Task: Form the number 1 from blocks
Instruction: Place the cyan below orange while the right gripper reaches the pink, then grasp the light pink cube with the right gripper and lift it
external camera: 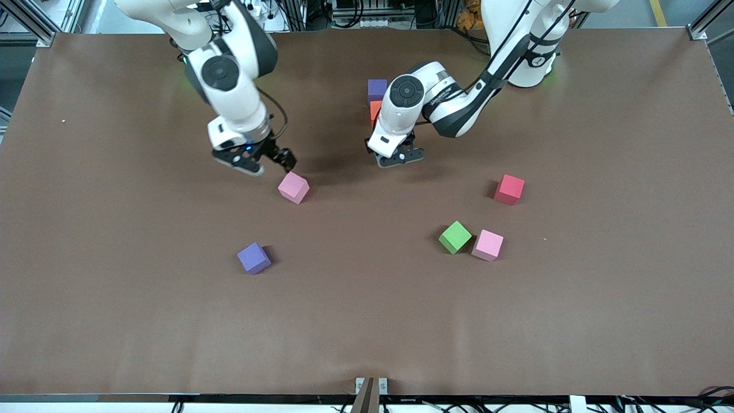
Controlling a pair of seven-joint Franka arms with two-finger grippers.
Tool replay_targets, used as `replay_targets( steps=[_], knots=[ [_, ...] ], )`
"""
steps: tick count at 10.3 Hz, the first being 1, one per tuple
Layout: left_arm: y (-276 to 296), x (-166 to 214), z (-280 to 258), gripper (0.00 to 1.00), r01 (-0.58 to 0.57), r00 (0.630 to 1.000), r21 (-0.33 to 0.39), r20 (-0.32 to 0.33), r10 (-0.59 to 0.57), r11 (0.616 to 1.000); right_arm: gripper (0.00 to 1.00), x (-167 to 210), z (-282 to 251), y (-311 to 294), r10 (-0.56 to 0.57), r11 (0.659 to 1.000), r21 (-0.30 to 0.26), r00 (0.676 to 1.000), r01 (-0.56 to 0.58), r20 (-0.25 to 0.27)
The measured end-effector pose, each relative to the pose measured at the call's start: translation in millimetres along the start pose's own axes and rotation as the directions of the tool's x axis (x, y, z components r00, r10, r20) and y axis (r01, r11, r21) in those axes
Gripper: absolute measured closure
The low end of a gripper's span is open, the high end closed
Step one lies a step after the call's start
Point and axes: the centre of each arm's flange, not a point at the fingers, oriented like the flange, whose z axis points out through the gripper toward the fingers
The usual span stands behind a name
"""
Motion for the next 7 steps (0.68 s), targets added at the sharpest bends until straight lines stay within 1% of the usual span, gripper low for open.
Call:
replay_targets(
  steps=[1,2,3,5,7],
  knots=[
    [1.4,-6.7,7.4,0.41,-0.024,1.0,0.009,0.011,0.024,1.0,0.0,19.5,13.8,9.2,0.065,0.998,0.022,0.998,-0.065,0.009],
    [3.4,-13.4,12.8,0.41,-0.048,0.999,0.015,0.019,0.048,0.999,0.0,26.6,29.2,8.9,0.116,0.992,0.052,0.993,-0.117,0.031],
    [5.3,-19.1,15.9,0.41,-0.075,0.997,0.018,0.025,0.075,0.997,0.0,23.6,43.6,0.5,0.135,0.988,0.074,0.99,-0.139,0.049],
    [8.9,-28.4,18.6,0.41,-0.106,0.994,0.018,0.033,0.105,0.994,0.0,6.7,62.1,-23.4,0.116,0.989,0.088,0.991,-0.121,0.064],
    [10.9,-34.8,21.1,0.41,-0.135,0.99,0.02,0.039,0.134,0.991,0.0,-3.8,72.0,-32.8,0.096,0.991,0.083,0.993,-0.102,0.072]
  ],
)
